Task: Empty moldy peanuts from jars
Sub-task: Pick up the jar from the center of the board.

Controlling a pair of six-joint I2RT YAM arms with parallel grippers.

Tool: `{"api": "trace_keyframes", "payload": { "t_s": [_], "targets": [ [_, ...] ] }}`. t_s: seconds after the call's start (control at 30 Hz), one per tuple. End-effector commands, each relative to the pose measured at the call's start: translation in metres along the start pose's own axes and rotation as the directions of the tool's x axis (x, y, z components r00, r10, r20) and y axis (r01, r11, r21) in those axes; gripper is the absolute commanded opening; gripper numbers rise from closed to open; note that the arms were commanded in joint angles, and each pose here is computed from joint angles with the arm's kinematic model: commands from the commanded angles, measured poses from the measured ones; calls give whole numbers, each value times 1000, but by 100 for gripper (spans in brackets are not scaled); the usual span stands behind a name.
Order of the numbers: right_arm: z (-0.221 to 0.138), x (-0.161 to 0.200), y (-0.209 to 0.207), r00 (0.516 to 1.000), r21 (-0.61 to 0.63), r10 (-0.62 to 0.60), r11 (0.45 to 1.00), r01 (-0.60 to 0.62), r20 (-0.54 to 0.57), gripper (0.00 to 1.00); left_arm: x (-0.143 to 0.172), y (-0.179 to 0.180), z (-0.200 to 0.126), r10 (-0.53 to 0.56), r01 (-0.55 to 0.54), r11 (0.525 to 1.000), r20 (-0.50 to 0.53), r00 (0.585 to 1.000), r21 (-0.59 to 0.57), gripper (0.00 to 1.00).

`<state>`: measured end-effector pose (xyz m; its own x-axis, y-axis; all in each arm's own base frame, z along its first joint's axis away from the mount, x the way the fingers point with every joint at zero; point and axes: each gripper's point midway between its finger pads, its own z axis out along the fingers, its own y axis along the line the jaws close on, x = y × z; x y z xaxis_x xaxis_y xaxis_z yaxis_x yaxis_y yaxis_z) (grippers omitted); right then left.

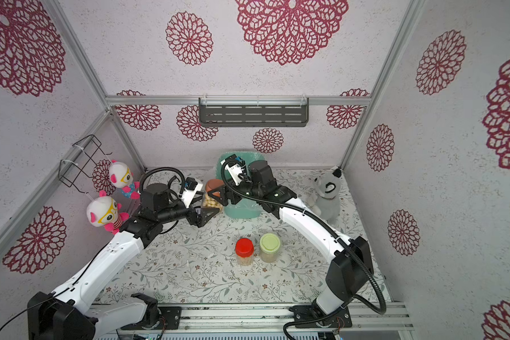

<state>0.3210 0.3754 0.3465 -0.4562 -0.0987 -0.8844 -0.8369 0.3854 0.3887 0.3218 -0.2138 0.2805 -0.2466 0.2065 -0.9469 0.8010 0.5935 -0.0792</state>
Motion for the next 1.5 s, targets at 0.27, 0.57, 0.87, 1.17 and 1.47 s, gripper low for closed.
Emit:
{"api": "trace_keyframes", "payload": {
  "t_s": [0.27, 0.57, 0.87, 1.17, 1.47],
  "targets": [
    [-17, -54, 34, 982, -122, -27, 991, 50, 187, 0, -6, 8, 8, 22, -20, 999, 69, 997, -31, 97],
    [-15, -51, 39, 983, -174, 19, 985, 14, 183, 0, -7, 14, 9, 20, -14, 998, 104, 994, -63, 97],
    [-11, -46, 39, 984, -198, 43, 980, -8, 172, 0, -8, 15, 10, 20, -12, 998, 123, 992, -67, 98],
    [-10, -42, 40, 985, -226, 60, 974, -22, 161, 0, -5, 17, 11, 29, -20, 997, 115, 993, -77, 88],
    [-14, -39, 37, 985, -233, 69, 972, -30, 160, 0, -5, 19, 11, 28, -19, 997, 102, 994, -81, 57]
  ]
}}
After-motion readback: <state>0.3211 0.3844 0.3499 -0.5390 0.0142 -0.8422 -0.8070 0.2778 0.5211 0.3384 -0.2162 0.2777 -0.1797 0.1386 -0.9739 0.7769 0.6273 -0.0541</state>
